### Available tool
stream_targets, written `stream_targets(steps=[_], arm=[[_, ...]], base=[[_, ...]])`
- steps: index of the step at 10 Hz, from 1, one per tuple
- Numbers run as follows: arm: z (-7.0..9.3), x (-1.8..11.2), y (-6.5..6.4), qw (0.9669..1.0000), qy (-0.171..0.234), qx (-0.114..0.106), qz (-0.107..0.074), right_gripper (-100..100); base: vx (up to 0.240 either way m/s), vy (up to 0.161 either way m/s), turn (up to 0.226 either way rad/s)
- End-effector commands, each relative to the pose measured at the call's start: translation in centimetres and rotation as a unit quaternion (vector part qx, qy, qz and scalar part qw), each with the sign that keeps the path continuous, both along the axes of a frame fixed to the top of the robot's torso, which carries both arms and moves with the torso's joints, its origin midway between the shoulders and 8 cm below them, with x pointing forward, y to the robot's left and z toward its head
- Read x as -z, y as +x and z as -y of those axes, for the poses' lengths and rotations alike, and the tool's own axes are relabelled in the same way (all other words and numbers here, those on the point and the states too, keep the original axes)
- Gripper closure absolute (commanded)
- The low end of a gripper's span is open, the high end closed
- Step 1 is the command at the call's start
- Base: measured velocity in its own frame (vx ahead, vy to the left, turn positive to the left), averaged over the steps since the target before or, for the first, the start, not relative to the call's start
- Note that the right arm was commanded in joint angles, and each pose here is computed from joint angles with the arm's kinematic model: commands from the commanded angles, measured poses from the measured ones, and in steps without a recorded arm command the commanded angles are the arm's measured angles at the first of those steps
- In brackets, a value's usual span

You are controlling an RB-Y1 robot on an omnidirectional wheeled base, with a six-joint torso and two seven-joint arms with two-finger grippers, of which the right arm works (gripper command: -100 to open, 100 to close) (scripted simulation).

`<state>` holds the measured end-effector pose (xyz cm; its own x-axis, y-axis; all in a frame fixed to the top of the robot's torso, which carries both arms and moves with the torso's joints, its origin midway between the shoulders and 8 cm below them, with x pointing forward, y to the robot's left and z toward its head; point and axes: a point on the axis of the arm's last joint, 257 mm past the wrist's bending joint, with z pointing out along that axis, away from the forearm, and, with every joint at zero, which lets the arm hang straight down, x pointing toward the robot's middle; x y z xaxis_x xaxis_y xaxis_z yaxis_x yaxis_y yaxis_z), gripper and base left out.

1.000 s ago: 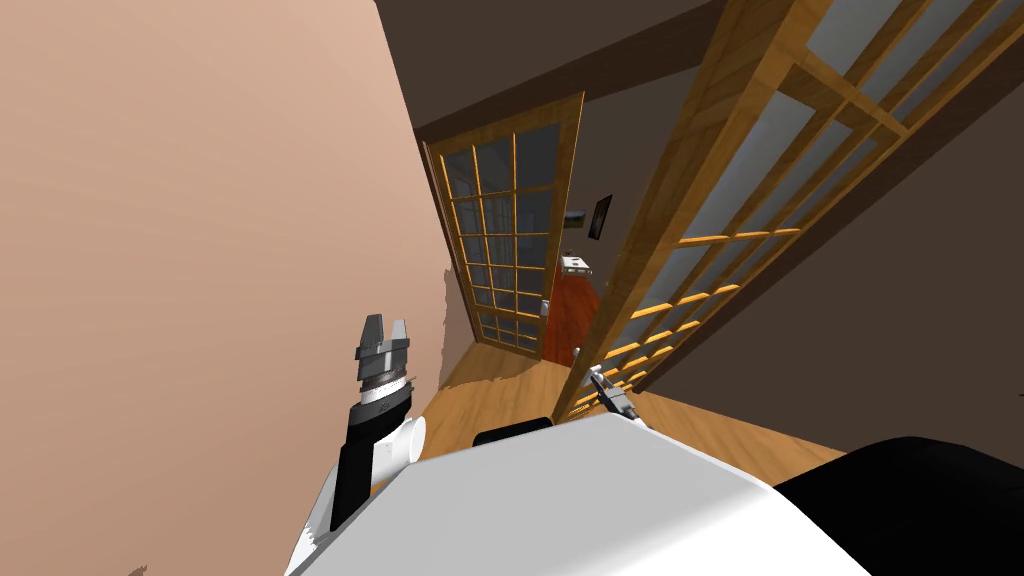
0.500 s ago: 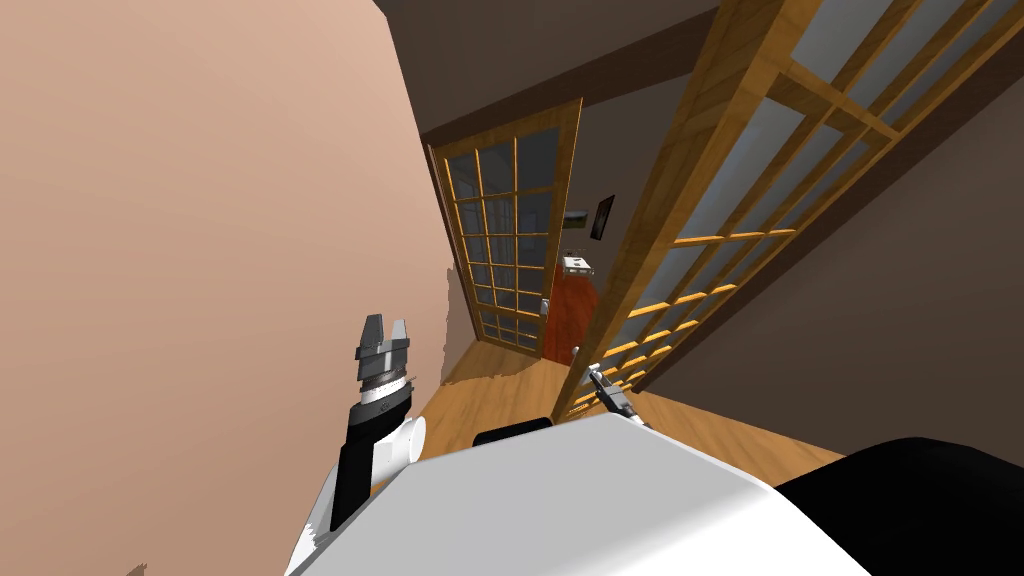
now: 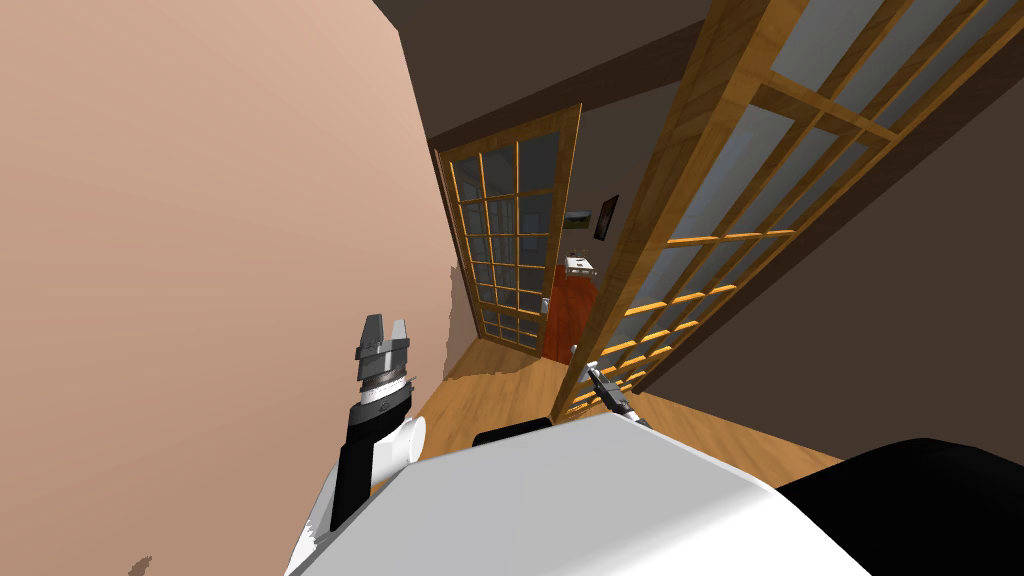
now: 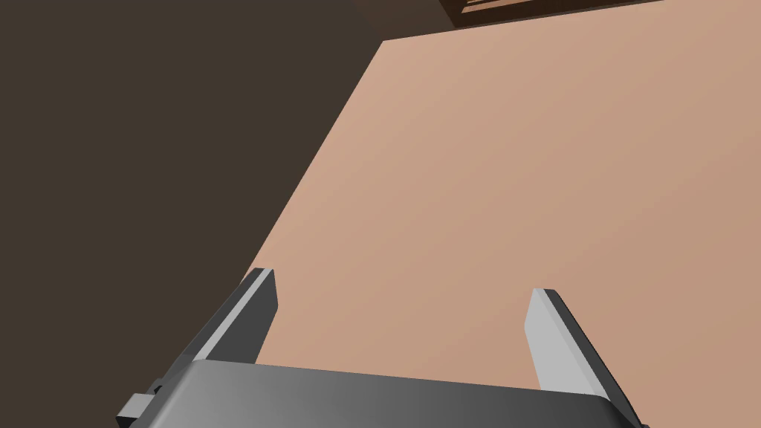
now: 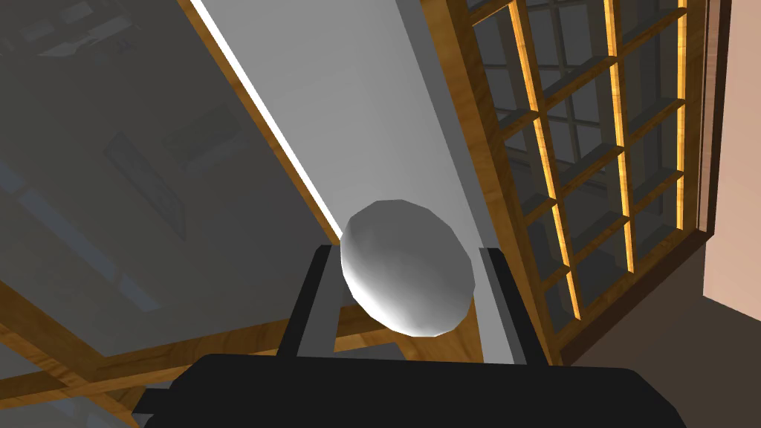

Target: Pull the door open

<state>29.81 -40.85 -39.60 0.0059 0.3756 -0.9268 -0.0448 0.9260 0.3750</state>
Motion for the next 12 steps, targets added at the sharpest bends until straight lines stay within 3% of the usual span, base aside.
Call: stream_targets(steps=[1, 6, 12], arm=[[-0.3, 0.2, 0.1, 0.9995, 0.031, 0.001, -0.002, 100], [-0.4, 0.2, 0.8, 0.9957, 0.092, 0.003, -0.002, 100], [-0.5, 0.2, 1.8, 0.9836, 0.18, 0.007, -0.001, 100]], base=[[-0.058, -0.027, 0.058], [-0.048, -0.021, 0.04], [-0.039, -0.018, 0.043]])
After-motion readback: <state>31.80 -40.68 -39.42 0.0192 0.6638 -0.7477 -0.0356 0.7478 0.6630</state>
